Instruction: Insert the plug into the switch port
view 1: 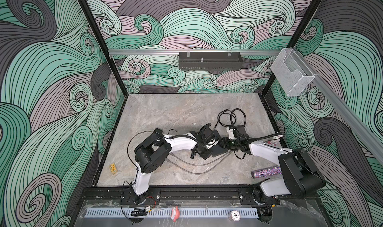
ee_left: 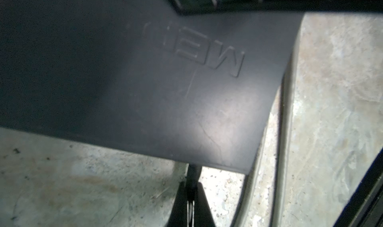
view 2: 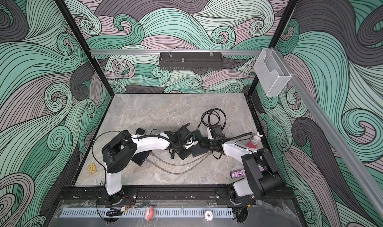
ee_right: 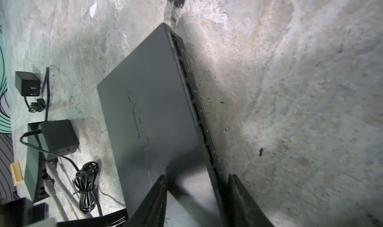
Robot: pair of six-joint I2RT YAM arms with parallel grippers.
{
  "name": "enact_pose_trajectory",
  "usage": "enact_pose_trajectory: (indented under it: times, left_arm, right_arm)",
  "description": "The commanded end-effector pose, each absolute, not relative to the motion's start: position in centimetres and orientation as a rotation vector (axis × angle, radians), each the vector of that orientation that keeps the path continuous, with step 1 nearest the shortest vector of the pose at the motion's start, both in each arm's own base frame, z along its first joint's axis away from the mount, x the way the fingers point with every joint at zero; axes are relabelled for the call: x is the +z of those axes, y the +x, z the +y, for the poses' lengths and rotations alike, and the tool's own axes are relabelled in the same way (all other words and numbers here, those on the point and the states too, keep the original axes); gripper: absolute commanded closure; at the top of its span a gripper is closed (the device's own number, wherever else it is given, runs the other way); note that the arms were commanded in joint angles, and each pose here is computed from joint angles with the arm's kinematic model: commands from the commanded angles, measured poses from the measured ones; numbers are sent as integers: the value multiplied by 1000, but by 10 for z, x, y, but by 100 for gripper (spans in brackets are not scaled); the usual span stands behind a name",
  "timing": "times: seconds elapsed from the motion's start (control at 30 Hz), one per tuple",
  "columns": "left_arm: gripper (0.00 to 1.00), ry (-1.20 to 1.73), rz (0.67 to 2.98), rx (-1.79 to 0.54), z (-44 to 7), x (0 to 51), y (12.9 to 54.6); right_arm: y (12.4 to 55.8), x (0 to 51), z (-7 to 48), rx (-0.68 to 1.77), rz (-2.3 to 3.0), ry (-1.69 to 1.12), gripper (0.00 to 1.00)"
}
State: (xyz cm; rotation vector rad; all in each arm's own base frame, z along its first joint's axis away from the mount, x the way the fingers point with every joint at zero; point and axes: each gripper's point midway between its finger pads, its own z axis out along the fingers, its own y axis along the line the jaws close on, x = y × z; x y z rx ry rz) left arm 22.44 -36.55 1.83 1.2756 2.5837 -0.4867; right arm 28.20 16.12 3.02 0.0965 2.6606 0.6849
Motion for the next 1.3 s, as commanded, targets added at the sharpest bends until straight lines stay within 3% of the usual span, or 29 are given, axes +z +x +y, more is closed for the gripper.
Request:
enact_pose_trajectory:
  times: [0.0,0.7,0.87,1.27]
  left_arm:
    - [100,1252,2288,-736,-438,66,245]
    - [100,1274,2149,-885,-455,117,241]
    - [100,1276,2148,-881,-452,127,241]
    - [100,1255,2224,-899,-448,125,244]
  right_arm:
    - [229,23,192,920,2817,1,55]
    - [227,9,185,849,2845,-5,56]
    - [226,6,180,784,2857,-19,66]
    - [224,11,181,752,2848,-56,67]
